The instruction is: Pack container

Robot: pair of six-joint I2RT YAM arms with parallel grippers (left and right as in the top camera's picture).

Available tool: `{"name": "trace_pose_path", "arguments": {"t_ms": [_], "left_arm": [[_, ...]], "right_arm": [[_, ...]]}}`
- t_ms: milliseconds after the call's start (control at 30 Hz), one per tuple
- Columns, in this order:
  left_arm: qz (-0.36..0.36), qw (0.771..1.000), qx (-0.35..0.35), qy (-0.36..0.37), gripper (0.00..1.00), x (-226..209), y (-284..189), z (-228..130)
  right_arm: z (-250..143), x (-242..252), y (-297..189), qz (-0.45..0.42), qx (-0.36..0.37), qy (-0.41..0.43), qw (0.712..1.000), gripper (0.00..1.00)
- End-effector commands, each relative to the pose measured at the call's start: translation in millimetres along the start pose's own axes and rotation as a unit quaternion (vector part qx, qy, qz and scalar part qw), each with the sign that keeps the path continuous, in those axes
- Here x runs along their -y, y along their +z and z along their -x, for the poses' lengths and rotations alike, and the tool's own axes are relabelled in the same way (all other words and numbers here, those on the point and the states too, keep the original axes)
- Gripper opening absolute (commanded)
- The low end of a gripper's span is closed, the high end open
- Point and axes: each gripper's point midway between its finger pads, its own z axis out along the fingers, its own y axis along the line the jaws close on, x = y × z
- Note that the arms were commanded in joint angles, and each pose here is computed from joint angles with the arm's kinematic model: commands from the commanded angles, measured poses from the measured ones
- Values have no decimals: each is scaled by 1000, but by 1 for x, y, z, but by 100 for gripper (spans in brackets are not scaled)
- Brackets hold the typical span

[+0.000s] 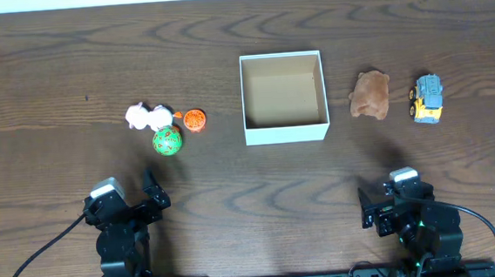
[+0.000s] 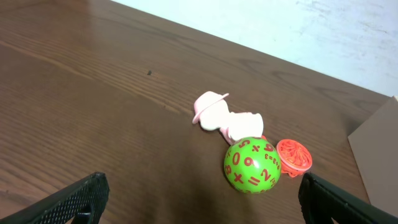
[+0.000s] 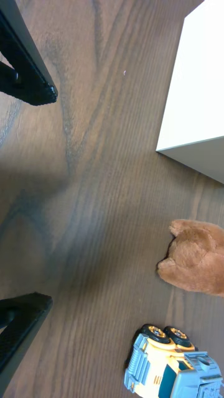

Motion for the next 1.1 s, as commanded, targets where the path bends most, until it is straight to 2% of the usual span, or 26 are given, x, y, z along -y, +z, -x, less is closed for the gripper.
{"name": "trace_pose_path", "arguments": {"t_ms": [0, 267, 467, 600, 667, 833, 1067], "left_arm": [[5, 1000, -11, -1, 98, -4, 3, -12], [5, 1000, -10, -1, 98, -4, 3, -11], [5, 1000, -10, -1, 98, -4, 3, -11], [4, 1000, -8, -12, 98, -3, 3, -10], [-4, 1000, -3, -24, 98, 0, 2, -5], [-74, 997, 21, -29, 98, 30, -14, 31], [-67, 998, -2, -14, 98, 40, -27, 73]], "right_arm": [[-3, 0, 2, 0, -1, 5, 1000, 99], [5, -3, 1, 8, 15, 4, 1000, 99], [24, -32, -3, 94, 55, -5, 994, 99], [39, -61, -14, 183, 88, -5, 979, 99], [47, -61, -15, 186, 102, 1, 977, 99], [72, -51, -20, 164, 135, 51, 976, 99], [95, -46, -24, 154, 99, 73, 980, 99]]}}
